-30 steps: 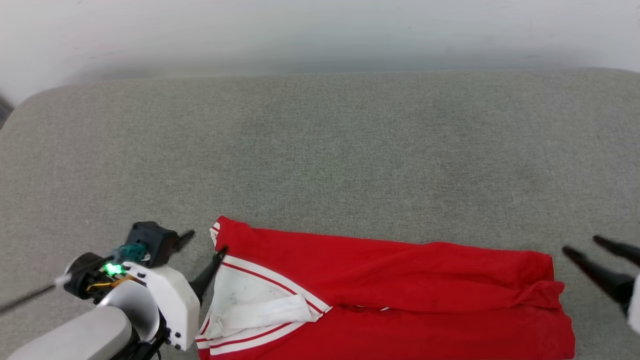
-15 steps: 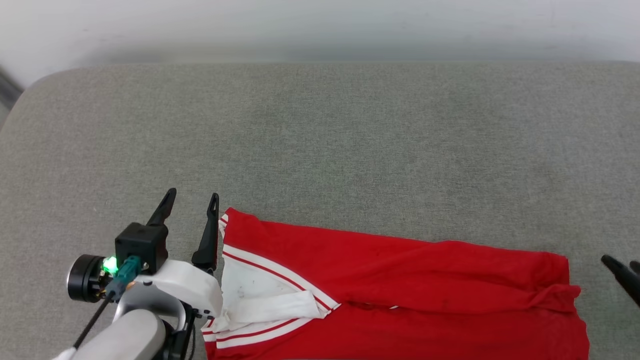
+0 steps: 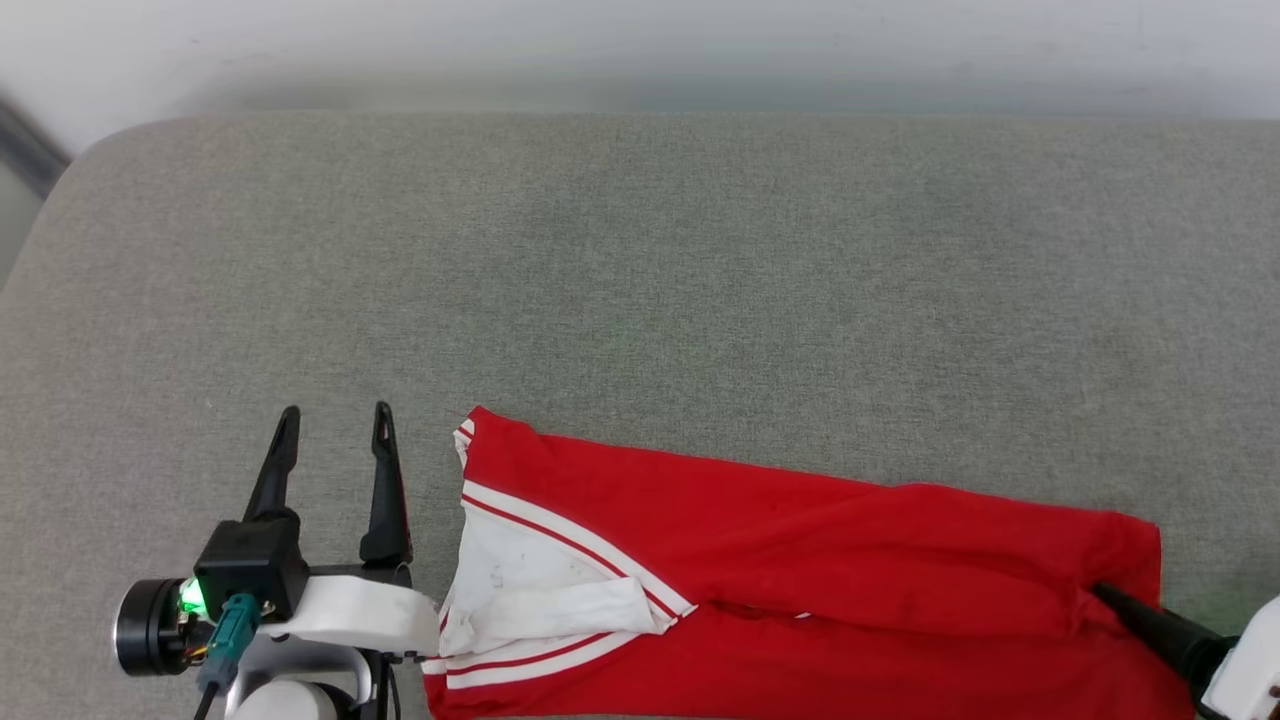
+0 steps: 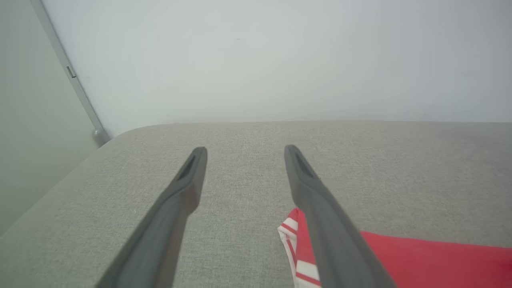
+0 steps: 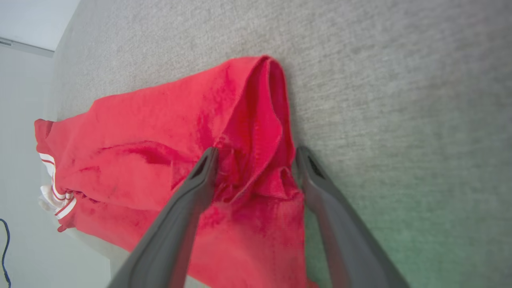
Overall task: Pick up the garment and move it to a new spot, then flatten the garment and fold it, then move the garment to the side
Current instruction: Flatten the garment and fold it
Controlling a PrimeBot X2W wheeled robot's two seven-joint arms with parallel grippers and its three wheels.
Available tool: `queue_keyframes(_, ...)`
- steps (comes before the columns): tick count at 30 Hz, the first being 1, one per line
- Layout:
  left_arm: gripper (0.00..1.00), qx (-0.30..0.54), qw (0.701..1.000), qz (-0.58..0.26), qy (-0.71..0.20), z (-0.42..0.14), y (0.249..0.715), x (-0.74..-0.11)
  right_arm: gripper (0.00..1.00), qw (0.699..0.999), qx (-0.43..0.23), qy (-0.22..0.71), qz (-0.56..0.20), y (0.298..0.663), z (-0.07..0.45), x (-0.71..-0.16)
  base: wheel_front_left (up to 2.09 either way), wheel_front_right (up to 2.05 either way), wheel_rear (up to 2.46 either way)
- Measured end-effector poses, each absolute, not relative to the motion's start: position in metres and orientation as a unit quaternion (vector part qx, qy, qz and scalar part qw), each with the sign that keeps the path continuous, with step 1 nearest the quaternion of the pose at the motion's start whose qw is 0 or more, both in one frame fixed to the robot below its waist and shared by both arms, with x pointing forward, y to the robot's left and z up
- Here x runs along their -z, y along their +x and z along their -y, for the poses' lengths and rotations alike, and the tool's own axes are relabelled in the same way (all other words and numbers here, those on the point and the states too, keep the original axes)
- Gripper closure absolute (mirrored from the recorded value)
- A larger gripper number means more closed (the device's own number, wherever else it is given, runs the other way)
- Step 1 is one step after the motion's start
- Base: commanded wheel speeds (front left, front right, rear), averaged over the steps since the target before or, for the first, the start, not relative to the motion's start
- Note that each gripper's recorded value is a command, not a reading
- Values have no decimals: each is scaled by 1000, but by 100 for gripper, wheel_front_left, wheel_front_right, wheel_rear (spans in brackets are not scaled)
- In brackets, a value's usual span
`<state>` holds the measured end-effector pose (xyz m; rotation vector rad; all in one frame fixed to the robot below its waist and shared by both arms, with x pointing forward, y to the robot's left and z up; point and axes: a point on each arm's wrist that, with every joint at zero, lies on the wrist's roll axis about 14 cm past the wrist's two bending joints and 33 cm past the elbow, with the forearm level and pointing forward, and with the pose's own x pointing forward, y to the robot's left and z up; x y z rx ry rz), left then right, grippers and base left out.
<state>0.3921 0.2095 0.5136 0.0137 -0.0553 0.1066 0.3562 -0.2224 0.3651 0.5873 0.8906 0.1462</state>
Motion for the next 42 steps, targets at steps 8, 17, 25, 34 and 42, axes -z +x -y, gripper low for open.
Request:
queue_keyframes(8, 0, -89, 994, 55, 38, -225, 381, -522, 0, 828, -116, 300, -459, 346, 186, -360, 0, 0, 0)
queue_keyframes(17, 0, -108, 990, 64, 69, -223, 364, -523, 100, 832, -124, 286, -459, 341, 182, -360, 0, 0, 0)
queue_keyframes(25, 0, -104, 989, 57, 87, -217, 354, -518, 100, 851, -111, 261, -441, 349, 210, -377, 0, 0, 0)
queue_keyframes(34, 0, -97, 991, 45, 84, -212, 346, -511, 100, 878, -30, 206, -431, 356, 294, -397, 0, 0, 0)
queue_keyframes(42, 0, -89, 992, 42, 85, -210, 342, -509, 100, 870, -2, 170, -463, 347, 326, -402, 0, 0, 0)
